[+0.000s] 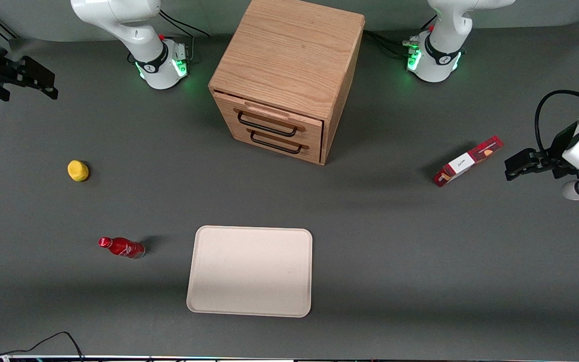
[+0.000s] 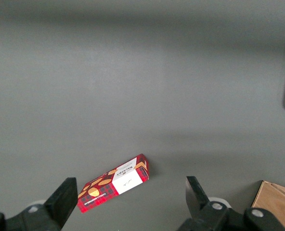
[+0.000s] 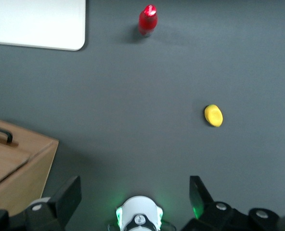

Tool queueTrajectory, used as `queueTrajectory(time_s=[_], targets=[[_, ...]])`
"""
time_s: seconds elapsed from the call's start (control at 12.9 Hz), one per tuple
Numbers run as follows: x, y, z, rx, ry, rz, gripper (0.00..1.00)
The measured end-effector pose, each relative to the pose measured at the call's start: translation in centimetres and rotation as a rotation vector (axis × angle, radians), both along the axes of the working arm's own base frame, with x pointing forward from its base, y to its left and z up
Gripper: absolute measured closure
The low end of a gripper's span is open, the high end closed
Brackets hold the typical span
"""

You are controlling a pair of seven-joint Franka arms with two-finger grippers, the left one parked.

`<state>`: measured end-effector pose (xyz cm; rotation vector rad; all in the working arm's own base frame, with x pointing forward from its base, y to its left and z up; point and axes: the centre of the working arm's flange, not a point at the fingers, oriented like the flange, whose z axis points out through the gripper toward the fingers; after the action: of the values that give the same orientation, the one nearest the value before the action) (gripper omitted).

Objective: Close top drawer

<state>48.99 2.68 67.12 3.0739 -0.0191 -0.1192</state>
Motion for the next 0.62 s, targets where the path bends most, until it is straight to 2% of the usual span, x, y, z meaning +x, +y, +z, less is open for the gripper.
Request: queueTrajectory(time_s=[0.15, 0.39, 0.62], targets=[[1.1, -0.6, -2.4, 0.0, -0.045, -0.073, 0.0], [1.0, -0.8, -3.1, 0.001, -0.083, -0.17, 0.0], [0.5, -2.1, -2.1, 0.04, -0.108, -0.214, 0.0]])
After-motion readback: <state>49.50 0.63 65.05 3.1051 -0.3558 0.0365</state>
